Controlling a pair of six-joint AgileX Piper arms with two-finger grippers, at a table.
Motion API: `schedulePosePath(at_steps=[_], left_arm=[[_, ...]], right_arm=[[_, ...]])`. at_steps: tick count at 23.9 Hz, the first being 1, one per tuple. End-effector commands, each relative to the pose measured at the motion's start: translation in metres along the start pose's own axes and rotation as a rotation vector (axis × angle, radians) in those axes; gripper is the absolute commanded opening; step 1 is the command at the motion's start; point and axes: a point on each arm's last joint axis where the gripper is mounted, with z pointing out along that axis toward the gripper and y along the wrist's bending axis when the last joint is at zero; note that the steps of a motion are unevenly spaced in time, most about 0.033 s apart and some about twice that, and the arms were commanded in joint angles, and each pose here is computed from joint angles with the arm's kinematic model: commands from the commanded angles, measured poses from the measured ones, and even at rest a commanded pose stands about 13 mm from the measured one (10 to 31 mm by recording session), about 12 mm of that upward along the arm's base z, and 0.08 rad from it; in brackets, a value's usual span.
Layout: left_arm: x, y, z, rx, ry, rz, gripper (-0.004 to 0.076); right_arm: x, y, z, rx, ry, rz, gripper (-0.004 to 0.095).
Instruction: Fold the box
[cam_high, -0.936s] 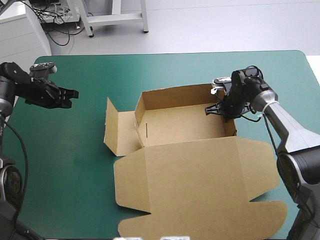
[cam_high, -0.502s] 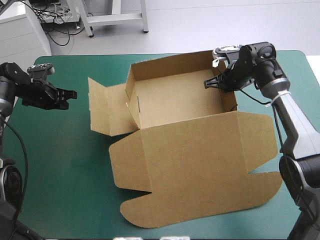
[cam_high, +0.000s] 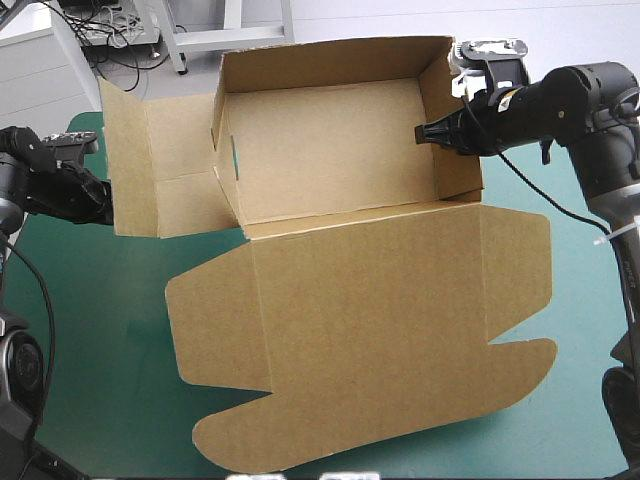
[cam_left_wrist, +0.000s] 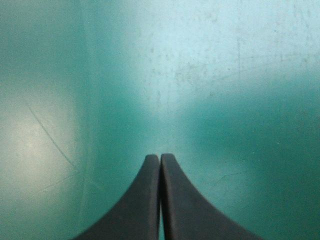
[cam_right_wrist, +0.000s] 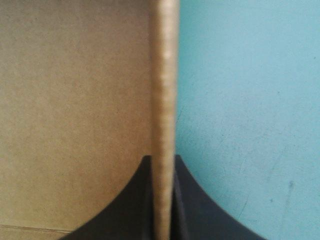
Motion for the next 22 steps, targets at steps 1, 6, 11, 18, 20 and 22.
schedulePosePath(at_steps=[1, 6, 11, 18, 20, 22], left_arm=[[-0.002, -0.005, -0.023, 0.006, -0.081, -0.001, -0.0032], [-0.004, -0.008, -0.024, 0.033, -0.100, -0.014, -0.0032], [-0.008, -0.019, -0.022, 0.178, -0.128, -0.080, -0.0006], [-0.003, -0.024, -0.014, 0.246, -0.026, -0.117, 0.0414], [-0.004, -0.023, -0.012, 0.246, -0.017, -0.160, 0.0485], [-0.005, -0.023, -0.010, 0.261, -0.012, -0.169, 0.0519]], right_arm=[[-0.003, 0.009, -0.032, -0.058, -0.080, 0.004, -0.0023], [-0.003, 0.010, -0.031, -0.071, -0.078, -0.011, -0.0023], [-0.003, 0.005, -0.031, -0.017, -0.079, -0.066, -0.0023], [-0.003, 0.003, -0.031, 0.013, -0.079, -0.069, -0.0022], [-0.003, 0.003, -0.031, 0.013, -0.079, -0.069, -0.0022], [-0.003, 0.003, -0.031, 0.013, -0.079, -0.069, -0.0021]])
